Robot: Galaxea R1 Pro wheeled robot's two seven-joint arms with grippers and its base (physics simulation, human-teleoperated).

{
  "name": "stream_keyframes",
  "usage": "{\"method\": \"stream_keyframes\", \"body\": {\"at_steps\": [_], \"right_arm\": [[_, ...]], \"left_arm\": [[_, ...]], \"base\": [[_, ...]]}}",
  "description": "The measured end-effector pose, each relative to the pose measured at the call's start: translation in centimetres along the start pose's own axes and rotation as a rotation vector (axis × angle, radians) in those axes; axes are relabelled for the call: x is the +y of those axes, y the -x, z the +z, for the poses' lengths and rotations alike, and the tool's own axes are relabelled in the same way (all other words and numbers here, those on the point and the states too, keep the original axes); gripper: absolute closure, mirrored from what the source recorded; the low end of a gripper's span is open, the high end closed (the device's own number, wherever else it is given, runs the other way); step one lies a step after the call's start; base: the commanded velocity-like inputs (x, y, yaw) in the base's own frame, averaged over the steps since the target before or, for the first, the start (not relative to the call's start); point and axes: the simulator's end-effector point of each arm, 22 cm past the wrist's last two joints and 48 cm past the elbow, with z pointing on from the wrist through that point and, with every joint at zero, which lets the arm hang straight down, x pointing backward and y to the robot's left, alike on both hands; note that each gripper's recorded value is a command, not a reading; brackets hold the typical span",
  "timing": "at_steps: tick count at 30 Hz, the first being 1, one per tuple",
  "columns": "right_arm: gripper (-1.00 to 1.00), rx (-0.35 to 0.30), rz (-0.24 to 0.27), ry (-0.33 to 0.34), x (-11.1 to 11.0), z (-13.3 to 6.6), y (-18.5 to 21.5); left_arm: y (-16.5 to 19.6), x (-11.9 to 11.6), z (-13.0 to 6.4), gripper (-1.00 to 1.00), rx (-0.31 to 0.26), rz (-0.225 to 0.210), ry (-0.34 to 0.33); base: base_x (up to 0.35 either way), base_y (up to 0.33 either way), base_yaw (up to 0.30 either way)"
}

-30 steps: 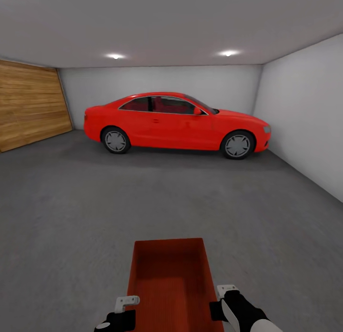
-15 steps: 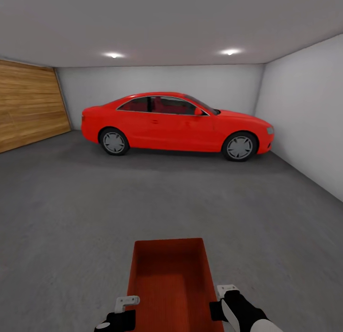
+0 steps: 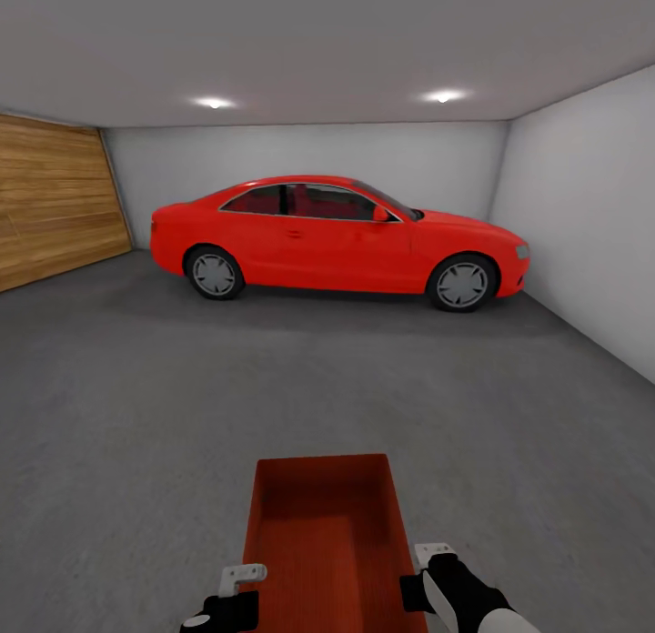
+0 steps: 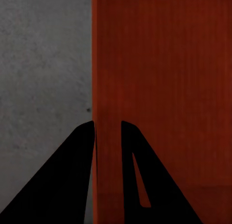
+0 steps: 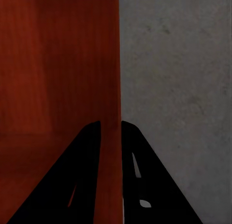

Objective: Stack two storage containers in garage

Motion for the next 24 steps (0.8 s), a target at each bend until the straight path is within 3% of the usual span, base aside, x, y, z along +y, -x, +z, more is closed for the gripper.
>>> {"method": "stream_keyframes", "body": {"at_steps": [16,24], "right_arm": [[1.0,0.0,0.0,0.0,0.0,0.0,0.01],[1.0,0.0,0.001,-0.002,0.15,-0.02,0.01]], "left_arm": [[0.01,0.0,0.0,1.0,0.0,0.0,0.0],[0.03,0.17,0.01,1.0,0.0,0.0,-0.001]], "base": [[0.327,0.0,-0.003],[0.317,0.0,-0.189]]}}
